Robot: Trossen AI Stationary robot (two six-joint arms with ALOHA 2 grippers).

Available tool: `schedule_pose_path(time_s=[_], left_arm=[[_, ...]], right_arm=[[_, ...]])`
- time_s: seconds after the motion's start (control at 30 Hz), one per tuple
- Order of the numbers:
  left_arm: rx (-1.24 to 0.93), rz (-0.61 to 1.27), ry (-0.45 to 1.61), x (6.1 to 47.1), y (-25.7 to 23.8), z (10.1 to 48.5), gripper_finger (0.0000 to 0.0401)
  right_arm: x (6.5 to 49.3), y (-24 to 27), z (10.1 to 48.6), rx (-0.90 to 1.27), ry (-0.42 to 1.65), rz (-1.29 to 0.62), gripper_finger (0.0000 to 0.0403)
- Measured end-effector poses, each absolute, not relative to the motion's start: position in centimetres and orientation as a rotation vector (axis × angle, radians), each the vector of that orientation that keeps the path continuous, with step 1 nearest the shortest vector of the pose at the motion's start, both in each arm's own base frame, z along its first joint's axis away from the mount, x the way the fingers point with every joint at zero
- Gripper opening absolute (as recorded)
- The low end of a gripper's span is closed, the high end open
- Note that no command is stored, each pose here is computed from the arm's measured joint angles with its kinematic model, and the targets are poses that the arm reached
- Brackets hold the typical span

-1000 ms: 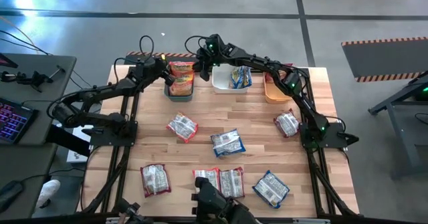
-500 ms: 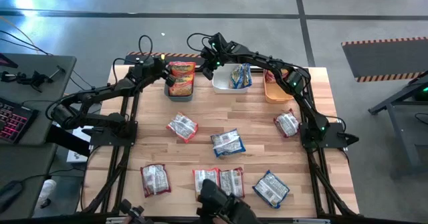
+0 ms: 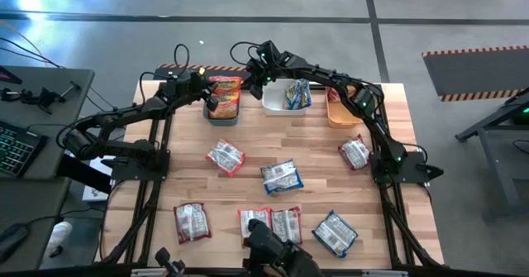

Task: Sort Maruchan noodles
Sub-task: Put the right red noodle pack into the yellow bin

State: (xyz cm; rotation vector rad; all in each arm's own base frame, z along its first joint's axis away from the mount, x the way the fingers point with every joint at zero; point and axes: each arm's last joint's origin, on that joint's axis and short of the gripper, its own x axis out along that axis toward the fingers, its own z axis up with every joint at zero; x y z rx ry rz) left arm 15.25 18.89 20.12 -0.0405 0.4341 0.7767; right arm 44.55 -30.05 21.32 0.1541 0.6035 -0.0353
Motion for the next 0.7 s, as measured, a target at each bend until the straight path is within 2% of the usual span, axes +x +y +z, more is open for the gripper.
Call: schedule_pose_path(time_s=[0.1,0.23,0.43,0.7], left_arm=[[-0.045,0.754,0.439,15.4,18.7,20.0,0.0041],[-0.043,0.743,0.440,15.6,18.5,20.0,0.0015],[-0.038,0.724,0.443,15.9,18.2,20.0,0.0002],[-0.052,0.645,0.567,17.5,17.4,21.3,0.0001]], right_arm=[[43.7,-30.0,22.9,0.069,0.632,-0.064,0.0077],[42.6,-29.5,24.9,-0.036,0.679,-0.067,0.0012],[40.2,-28.2,23.6,-0.051,0.727,-0.188,0.0002],[32.7,-22.9,26.2,-0.055,0.474,-0.323,0.0000]])
